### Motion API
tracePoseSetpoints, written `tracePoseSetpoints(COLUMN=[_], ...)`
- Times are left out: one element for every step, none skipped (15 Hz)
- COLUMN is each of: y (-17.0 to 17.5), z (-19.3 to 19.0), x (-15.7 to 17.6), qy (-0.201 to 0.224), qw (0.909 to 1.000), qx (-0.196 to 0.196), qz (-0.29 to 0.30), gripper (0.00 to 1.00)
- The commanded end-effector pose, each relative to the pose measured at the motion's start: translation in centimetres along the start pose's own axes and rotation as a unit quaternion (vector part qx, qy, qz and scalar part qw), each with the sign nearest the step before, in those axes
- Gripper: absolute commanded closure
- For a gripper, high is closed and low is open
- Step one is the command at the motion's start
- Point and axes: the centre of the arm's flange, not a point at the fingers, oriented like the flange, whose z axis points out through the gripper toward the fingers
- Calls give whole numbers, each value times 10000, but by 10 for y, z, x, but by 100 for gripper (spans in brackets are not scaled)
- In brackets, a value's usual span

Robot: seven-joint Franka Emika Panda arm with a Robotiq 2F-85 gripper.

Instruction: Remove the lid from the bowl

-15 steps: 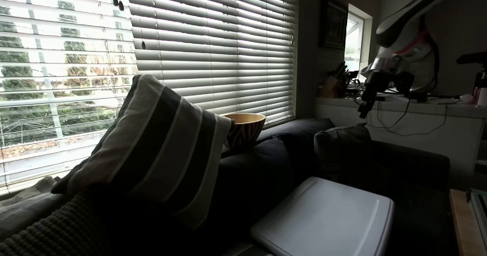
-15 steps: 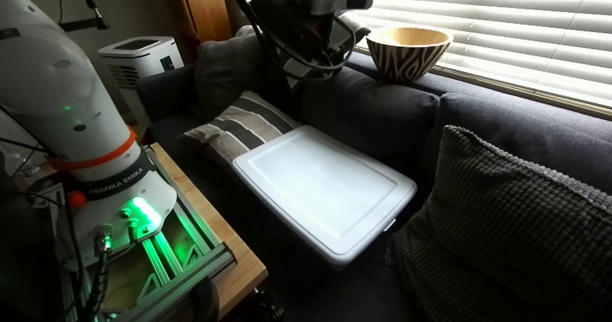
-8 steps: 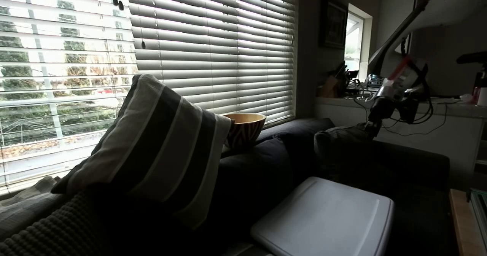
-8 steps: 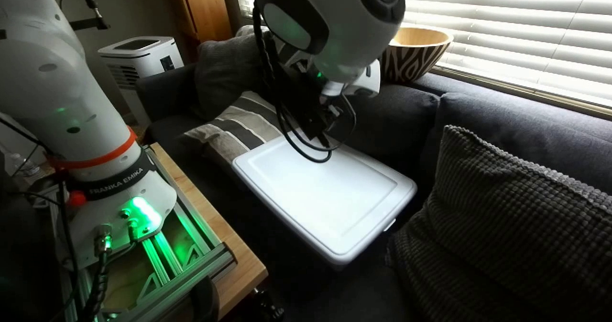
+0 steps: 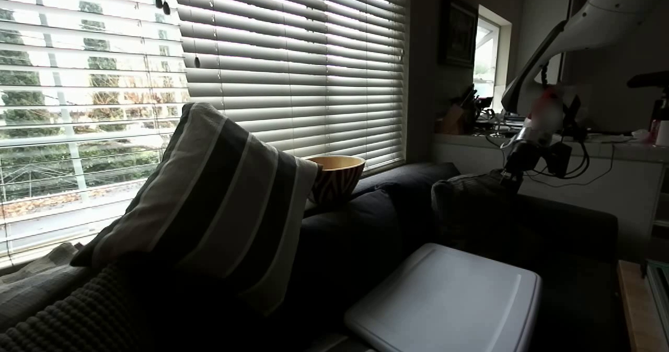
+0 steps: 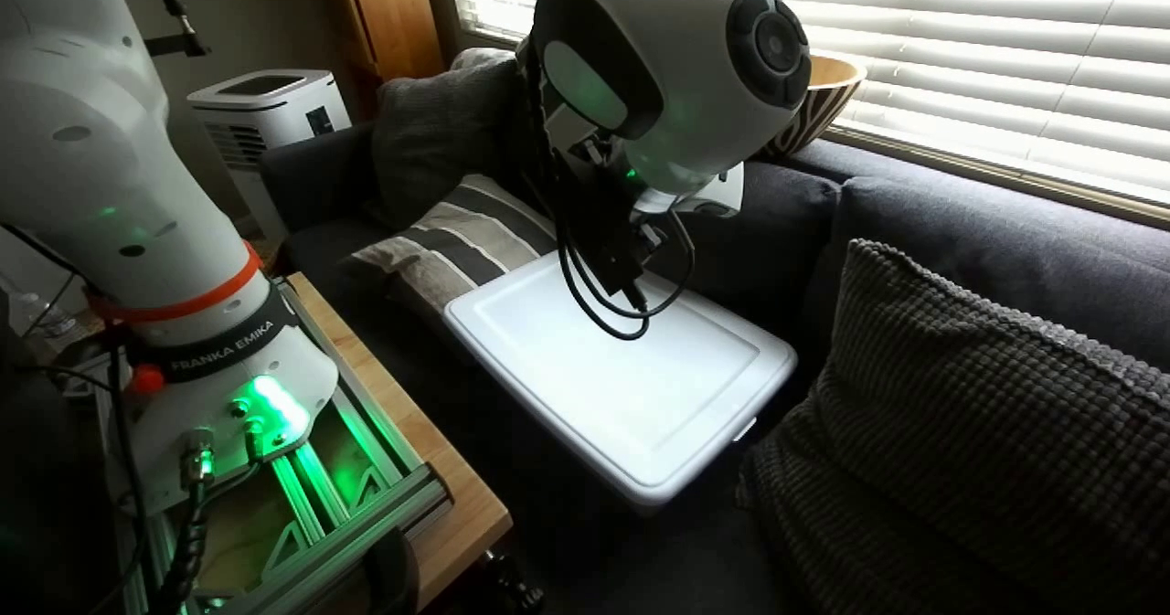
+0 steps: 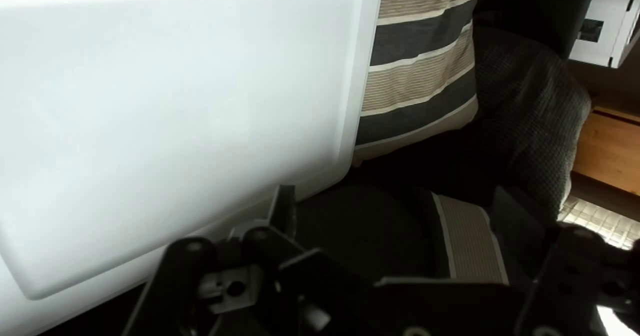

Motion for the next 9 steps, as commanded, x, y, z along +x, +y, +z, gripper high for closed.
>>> tracePoseSetpoints(y=[25,42,55,68,83,99,113,128,143], z=[-1,1,3,6,9,13,17,20,26], x=[11,15,17,20,21,23,24,26,29], qy=[247,315,321,359,321,292,297,291,276], qw=[9995,9990,9988,9979,9970,9956,9942,9925,9911], qx=[-128,-233,-268,-410,-565,-746,-865,-1009,-1156], qz=[160,224,260,354,411,487,561,623,599], gripper=[0,0,0,0,0,0,0,0,0])
